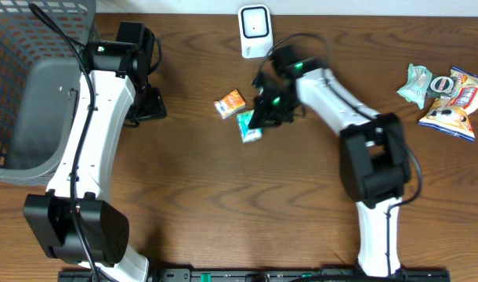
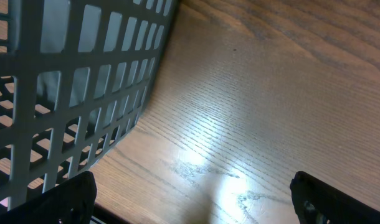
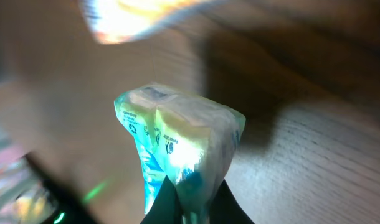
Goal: Scan the item barcode
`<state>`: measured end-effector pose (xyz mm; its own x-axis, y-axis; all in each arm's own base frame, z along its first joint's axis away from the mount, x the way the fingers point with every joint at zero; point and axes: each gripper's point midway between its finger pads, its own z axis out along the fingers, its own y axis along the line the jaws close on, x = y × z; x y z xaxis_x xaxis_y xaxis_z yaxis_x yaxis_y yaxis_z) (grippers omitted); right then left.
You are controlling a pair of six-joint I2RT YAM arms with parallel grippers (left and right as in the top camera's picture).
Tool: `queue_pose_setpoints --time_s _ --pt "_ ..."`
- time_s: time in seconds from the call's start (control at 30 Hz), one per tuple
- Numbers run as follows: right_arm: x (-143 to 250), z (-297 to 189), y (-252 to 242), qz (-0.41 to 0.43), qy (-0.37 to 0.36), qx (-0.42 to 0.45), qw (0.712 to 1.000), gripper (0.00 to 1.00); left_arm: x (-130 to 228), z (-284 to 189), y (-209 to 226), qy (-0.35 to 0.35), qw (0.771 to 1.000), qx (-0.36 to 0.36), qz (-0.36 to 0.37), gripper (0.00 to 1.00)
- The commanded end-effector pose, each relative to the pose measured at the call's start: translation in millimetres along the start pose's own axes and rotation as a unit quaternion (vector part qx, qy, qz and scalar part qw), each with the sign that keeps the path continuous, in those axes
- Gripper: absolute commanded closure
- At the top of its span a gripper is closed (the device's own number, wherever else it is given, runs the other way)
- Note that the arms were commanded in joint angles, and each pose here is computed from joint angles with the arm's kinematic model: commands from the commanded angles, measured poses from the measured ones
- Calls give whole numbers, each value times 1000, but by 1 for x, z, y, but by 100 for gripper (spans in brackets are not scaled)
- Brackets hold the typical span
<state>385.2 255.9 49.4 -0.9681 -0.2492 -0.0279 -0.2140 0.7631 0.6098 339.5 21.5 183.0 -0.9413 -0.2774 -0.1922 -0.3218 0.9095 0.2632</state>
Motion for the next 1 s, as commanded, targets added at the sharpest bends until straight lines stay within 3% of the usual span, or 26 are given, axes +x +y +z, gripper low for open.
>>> queue_pose_setpoints --time_s 0.0,0.1,0.3,0.43,0.97 --pt "-5 -70 67 -145 -61 -225 962 99 0 1 5 -1 1000 -11 6 2" --pt "-5 -105 75 -193 -105 -317 923 99 0 1 5 -1 1000 -11 6 2" --pt "-7 -133 57 -166 -133 -344 915 99 0 1 5 -1 1000 -11 6 2" --pt "-10 -160 62 -156 -161 -403 887 99 0 1 5 -1 1000 -11 6 3" --pt "-10 -163 61 -148 -161 -410 886 99 0 1 5 -1 1000 -11 6 2"
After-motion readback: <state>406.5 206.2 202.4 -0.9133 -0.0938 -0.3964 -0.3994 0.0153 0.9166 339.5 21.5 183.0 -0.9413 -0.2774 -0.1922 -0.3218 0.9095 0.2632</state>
